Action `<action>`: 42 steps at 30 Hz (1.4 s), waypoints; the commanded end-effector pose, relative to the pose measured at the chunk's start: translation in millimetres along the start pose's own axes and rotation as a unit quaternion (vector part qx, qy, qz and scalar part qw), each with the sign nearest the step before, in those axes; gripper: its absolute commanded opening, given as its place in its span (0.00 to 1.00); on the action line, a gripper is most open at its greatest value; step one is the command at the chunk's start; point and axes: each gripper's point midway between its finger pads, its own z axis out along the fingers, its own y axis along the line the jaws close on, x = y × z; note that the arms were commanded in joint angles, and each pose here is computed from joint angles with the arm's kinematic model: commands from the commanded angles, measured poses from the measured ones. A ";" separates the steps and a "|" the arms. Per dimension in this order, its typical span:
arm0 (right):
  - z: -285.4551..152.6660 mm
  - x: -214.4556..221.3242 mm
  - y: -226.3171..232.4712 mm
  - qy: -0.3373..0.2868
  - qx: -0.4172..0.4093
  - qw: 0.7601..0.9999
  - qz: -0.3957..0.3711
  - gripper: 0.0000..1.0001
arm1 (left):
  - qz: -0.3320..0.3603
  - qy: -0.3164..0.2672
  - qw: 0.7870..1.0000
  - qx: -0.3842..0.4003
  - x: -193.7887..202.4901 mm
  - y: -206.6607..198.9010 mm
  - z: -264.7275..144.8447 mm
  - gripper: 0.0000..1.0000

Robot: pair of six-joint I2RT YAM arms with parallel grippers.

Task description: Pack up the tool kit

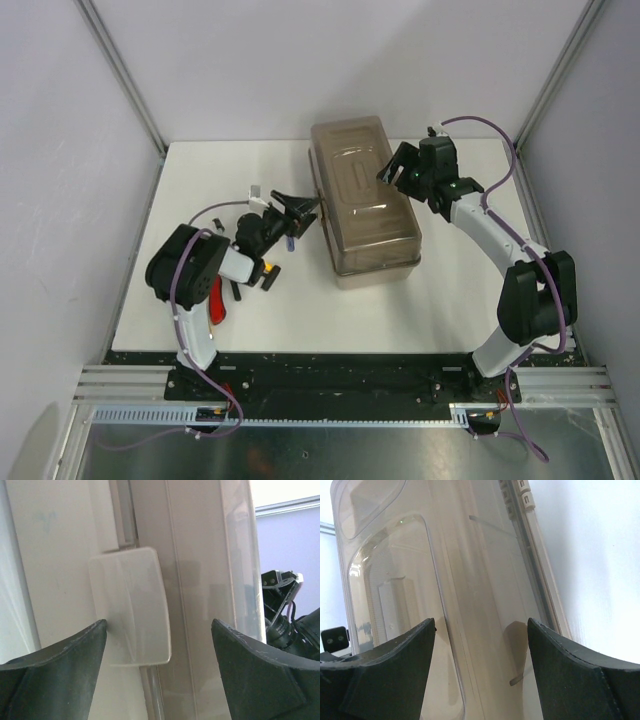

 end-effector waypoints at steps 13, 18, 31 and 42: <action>2.4 89.2 36.3 0.147 -0.069 0.987 0.006 0.76 | -0.052 0.027 0.993 0.103 41.4 -49.0 -14.2 0.86; 2.5 89.1 40.0 0.147 -0.075 0.986 0.010 0.76 | -0.069 0.020 0.991 0.111 44.2 -39.5 -12.8 0.87; 2.2 100.9 43.5 0.160 -0.075 0.984 0.007 0.76 | -0.067 0.023 0.984 0.166 40.9 -77.9 -17.1 0.70; 0.4 99.9 42.4 0.159 -0.072 0.985 0.004 0.75 | -0.024 0.047 0.980 0.193 48.9 -95.4 -22.6 0.32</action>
